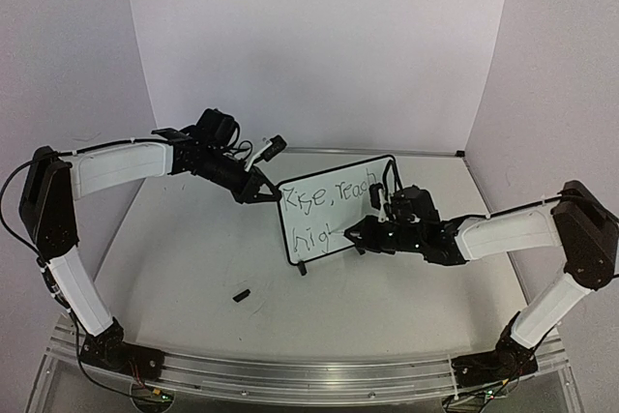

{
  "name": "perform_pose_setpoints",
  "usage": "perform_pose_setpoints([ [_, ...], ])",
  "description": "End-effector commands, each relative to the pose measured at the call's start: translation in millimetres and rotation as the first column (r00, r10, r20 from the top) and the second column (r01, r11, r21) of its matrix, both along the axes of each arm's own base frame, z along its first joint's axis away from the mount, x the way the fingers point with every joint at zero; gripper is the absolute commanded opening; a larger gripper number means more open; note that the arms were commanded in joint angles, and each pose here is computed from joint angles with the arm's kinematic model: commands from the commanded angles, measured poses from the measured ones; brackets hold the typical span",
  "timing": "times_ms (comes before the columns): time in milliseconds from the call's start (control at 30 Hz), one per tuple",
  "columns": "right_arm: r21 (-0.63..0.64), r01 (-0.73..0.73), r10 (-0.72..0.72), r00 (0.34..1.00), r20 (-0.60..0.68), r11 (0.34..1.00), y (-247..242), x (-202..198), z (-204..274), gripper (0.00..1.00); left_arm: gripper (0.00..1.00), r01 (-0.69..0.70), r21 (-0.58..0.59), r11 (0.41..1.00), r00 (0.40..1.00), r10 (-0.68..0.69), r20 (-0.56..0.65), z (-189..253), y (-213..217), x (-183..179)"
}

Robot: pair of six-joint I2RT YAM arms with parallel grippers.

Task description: Write a sentence on the whiteboard

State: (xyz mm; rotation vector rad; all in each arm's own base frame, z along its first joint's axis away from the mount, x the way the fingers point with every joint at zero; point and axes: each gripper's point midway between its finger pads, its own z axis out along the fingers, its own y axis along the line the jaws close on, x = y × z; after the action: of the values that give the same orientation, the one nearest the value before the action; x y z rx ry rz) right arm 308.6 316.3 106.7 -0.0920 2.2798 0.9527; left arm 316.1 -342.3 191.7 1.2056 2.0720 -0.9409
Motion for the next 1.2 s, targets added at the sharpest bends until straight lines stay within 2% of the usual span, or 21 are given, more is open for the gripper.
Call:
perform_pose_setpoints([
  [0, -0.032, 0.032, -0.033, 0.999, -0.030, 0.999, -7, 2, -18, 0.00, 0.00, 0.032, 0.142, 0.989, 0.996, -0.019, -0.090, -47, 9, -18],
  [233, -0.029, 0.037, -0.038, 0.999, -0.025, 0.999, -6, 5, -15, 0.00, 0.00, 0.032, 0.141, 0.989, 0.996, -0.019, -0.088, -46, 9, -19],
  [667, 0.040, 0.051, -0.053, 0.997, 0.050, 0.998, -2, 13, 26, 0.00, 0.00, 0.030, 0.140, 0.990, 0.996, -0.019, -0.084, -44, 9, -19],
  [1167, 0.024, 0.121, -0.122, 0.991, 0.050, 0.992, -17, 14, 18, 0.00, 0.00, 0.032, 0.140, 0.990, 0.996, -0.020, -0.086, -45, 9, -19],
])
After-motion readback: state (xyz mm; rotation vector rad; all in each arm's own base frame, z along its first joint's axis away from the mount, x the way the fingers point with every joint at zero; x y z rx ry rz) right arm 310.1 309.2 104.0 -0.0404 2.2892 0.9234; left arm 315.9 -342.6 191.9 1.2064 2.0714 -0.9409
